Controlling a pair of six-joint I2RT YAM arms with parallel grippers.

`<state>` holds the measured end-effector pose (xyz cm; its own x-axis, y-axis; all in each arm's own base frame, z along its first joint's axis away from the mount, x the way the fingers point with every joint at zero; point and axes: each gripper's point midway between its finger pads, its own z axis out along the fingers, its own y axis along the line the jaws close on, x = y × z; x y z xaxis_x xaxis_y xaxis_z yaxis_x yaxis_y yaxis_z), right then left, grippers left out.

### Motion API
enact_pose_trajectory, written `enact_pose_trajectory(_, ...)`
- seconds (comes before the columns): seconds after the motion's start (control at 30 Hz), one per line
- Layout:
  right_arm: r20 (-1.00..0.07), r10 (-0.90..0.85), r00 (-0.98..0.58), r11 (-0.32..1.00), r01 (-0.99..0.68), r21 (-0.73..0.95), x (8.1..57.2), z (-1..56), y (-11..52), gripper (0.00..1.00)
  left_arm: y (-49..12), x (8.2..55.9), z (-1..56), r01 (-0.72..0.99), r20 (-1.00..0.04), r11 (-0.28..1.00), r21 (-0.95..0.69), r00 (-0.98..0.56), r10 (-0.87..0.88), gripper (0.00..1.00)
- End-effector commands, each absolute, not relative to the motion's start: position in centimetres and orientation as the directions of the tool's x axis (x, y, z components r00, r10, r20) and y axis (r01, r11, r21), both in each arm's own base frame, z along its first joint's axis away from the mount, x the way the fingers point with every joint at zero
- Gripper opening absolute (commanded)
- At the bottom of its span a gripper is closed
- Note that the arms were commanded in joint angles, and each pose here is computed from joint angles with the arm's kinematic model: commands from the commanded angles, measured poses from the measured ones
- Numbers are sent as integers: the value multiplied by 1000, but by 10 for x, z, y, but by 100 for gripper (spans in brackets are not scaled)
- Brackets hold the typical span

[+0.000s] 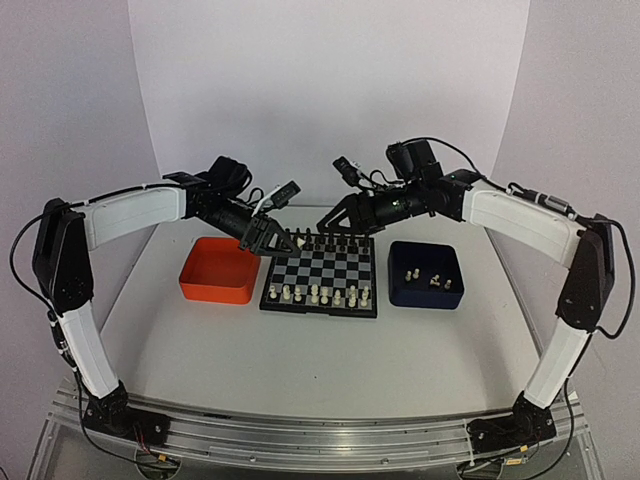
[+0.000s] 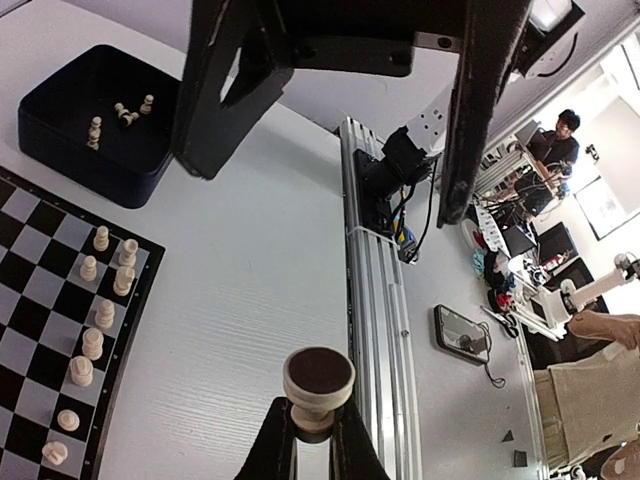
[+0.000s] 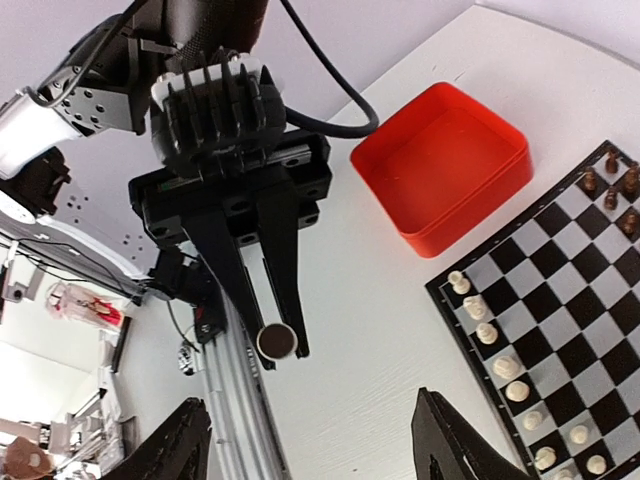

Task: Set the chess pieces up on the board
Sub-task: Place the chess piece on the chessboard.

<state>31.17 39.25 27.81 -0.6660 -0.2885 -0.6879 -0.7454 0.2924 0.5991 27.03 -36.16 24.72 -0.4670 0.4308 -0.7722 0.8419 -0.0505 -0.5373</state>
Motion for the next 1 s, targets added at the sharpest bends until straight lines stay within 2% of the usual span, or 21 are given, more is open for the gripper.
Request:
enact_pose_trajectory(0.0,-656,-286,-699,143,-708,692,299,305,407,63,-366,263,279,895,-855,-143,-423,-342,391,0)
enact_pose_trajectory(0.27,-601,-278,-749,210,-658,723,311,283,413,55,-374,275,276,889,-836,-98,-447,-376,400,0)
enact_pose_trajectory(0.77,-544,-269,-795,222,-600,768,314,277,424,43,-385,287,259,879,-794,-27,-477,-418,441,0)
enact_pose_trajectory(0.97,-526,-264,-808,245,-584,774,317,269,427,34,-388,290,259,881,-792,-17,-473,-417,446,0)
